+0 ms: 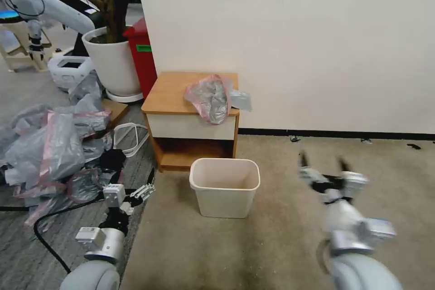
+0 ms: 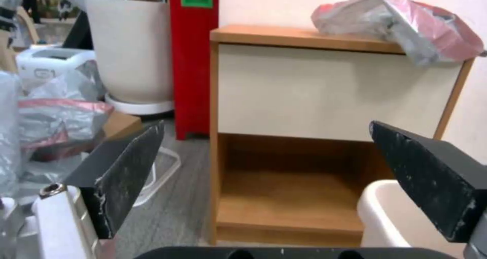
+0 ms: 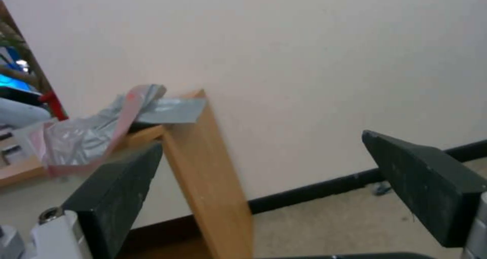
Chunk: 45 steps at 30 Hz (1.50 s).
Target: Pick up the garbage bag from the table and place it over the trash can.
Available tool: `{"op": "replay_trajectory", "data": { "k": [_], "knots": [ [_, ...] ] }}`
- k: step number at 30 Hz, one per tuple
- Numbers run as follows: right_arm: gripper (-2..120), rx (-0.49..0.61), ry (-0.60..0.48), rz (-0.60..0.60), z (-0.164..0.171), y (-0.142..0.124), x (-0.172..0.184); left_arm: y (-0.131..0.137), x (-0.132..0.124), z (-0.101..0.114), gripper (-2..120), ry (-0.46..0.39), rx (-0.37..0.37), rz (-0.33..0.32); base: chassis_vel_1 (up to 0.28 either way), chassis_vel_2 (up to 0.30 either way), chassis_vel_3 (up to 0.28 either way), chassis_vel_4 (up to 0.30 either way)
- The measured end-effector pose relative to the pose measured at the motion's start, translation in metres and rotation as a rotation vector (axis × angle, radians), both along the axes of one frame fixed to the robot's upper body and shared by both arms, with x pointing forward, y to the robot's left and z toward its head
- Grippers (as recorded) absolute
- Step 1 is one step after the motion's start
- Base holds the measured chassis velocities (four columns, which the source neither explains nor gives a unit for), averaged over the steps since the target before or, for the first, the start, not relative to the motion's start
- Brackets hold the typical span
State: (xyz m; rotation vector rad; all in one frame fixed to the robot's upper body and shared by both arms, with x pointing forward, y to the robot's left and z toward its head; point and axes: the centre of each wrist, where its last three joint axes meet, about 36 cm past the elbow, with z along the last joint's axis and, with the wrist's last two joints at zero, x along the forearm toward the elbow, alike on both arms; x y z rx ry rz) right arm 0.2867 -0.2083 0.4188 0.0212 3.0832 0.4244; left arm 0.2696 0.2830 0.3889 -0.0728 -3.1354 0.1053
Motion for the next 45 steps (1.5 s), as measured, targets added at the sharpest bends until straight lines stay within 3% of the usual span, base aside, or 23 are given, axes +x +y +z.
{"op": "replay_trajectory", "data": {
  "k": [5,17,22,25,31,34,45],
  "knots": [
    [100,0.023,-0.008,0.019,-0.008,0.004,0.014,-0.002,0.004,0.001,100,-0.023,-0.032,0.004,0.0,0.0,0.0,0.0],
    [100,0.005,-0.012,0.05,-0.013,-0.01,0.043,-0.006,0.009,-0.007,100,-0.026,-0.031,-0.003,0.0,0.0,0.0,0.0],
    [100,0.125,0.009,0.082,-0.001,-0.009,0.064,-0.004,0.009,-0.008,100,-0.025,-0.026,0.004,0.0,0.0,0.0,0.0],
    [100,0.284,0.052,0.105,0.009,-0.005,0.088,0.001,0.006,-0.008,100,-0.02,-0.019,0.019,0.0,0.0,0.0,0.0],
    [99,0.469,0.133,0.108,0.019,0.002,0.119,0.006,0.002,-0.009,100,-0.013,-0.012,0.04,0.0,0.0,0.0,0.0],
    [99,0.642,0.205,0.131,0.03,0.009,0.144,0.008,-0.002,-0.008,100,-0.012,-0.006,0.054,0.0,0.0,0.0,0.0],
    [98,0.892,0.298,0.177,0.049,0.028,0.202,0.011,-0.012,-0.005,100,-0.012,0.012,0.087,0.0,0.0,0.0,0.0]
  ]
}}
